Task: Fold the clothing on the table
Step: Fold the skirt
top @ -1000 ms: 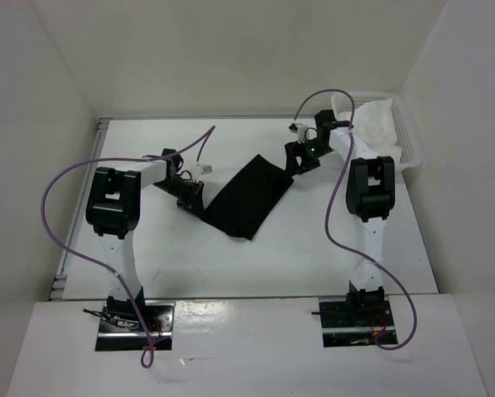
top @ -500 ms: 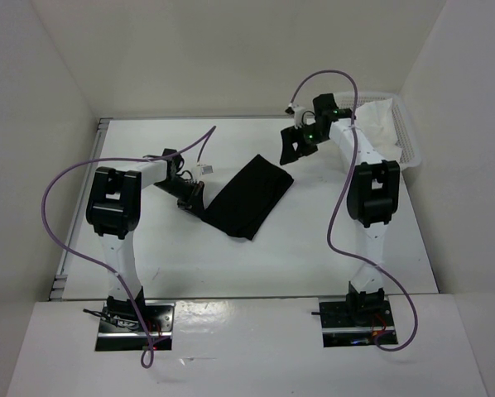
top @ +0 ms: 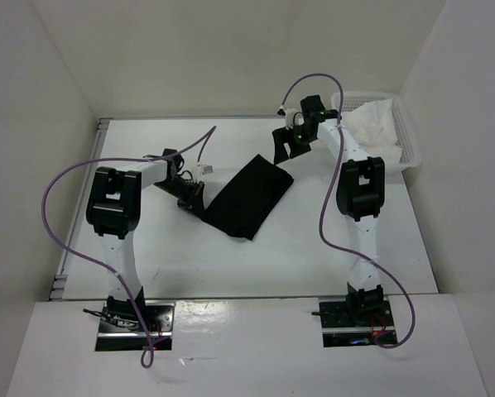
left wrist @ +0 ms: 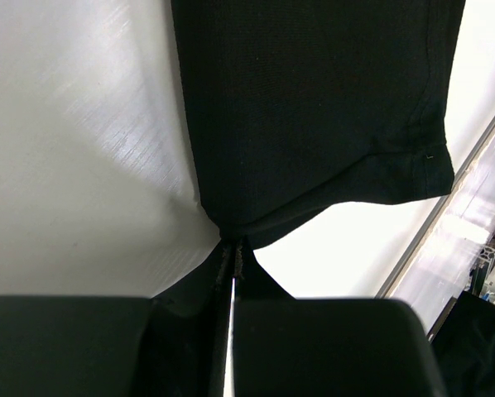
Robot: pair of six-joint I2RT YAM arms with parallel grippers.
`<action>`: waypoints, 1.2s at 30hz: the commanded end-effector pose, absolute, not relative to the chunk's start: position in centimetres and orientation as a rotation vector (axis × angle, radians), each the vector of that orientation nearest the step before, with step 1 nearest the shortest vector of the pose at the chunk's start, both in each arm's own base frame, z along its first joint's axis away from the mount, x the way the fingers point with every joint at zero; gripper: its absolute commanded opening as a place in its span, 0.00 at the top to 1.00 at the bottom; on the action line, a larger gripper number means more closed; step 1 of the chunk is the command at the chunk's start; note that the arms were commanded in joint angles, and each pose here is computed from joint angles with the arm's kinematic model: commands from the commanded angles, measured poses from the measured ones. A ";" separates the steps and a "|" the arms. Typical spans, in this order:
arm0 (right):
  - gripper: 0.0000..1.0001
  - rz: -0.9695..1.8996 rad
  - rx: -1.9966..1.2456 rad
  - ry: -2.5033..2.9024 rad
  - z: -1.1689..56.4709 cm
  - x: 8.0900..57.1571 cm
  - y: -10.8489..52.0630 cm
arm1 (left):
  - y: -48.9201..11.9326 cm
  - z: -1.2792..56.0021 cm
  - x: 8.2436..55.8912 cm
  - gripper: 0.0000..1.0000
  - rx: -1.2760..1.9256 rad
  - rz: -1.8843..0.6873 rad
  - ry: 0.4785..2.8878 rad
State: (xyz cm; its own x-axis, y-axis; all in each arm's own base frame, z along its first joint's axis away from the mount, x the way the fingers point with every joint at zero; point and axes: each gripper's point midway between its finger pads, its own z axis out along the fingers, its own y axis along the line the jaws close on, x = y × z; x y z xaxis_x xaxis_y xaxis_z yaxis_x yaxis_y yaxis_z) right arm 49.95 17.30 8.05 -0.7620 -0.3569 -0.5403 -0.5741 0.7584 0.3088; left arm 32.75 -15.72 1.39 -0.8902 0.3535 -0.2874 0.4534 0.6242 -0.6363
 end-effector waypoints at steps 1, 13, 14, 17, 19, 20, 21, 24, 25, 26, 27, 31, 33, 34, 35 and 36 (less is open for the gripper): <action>0.18 0.582 -0.684 2.459 8.2 52.1 17.4 | -14.5 -0.8 32.8 1.00 0.743 -0.973 2.761; 0.18 0.529 -0.688 2.585 3.3 49.6 16.4 | -14.4 -0.9 32.5 1.00 0.740 -0.977 2.770; 0.18 0.531 -0.687 2.595 2.9 49.3 16.3 | -14.4 -0.9 32.5 1.00 0.740 -0.977 2.770; 0.18 0.515 -0.697 2.588 3.3 48.6 16.0 | -14.4 -0.9 32.5 1.00 0.740 -0.977 2.770; 0.18 0.500 -0.695 2.588 3.4 48.1 15.7 | -14.6 -0.8 32.5 1.00 0.739 -0.990 2.765; 0.18 0.501 -0.695 2.592 3.5 47.7 15.6 | -14.6 -0.8 32.5 1.00 0.739 -0.990 2.765; 0.18 0.498 -0.706 2.591 3.4 47.2 15.5 | -14.6 -0.8 32.5 1.00 0.739 -0.990 2.765; 0.18 0.503 -0.706 2.611 2.5 46.1 15.2 | -14.6 -0.9 32.7 1.00 0.742 -0.986 2.756; 0.18 0.501 -0.706 2.602 2.8 46.0 15.2 | -14.6 -0.9 32.7 1.00 0.742 -0.986 2.756; 0.18 0.501 -0.706 2.603 3.0 45.7 15.1 | -14.6 -0.9 32.7 1.00 0.742 -0.986 2.756; 0.18 0.506 -0.706 2.629 2.2 45.0 15.0 | -14.6 -0.9 32.7 1.00 0.742 -0.986 2.756; 0.18 0.534 -0.722 2.623 1.9 44.2 15.2 | -14.6 -0.9 32.7 1.00 0.742 -0.986 2.756; 0.18 0.550 -0.723 2.635 1.3 43.6 15.2 | -14.6 -0.9 32.7 1.00 0.742 -0.986 2.756; 0.18 0.550 -0.723 2.635 1.3 43.6 15.2 | -14.6 -0.9 32.7 1.00 0.754 -0.984 2.750; 0.19 0.569 -0.725 2.631 1.4 43.5 15.4 | -14.6 -0.9 32.7 1.00 0.754 -0.984 2.750; 0.19 0.581 -0.727 2.628 1.5 43.5 15.5 | -14.6 -0.9 32.7 1.00 0.754 -0.984 2.750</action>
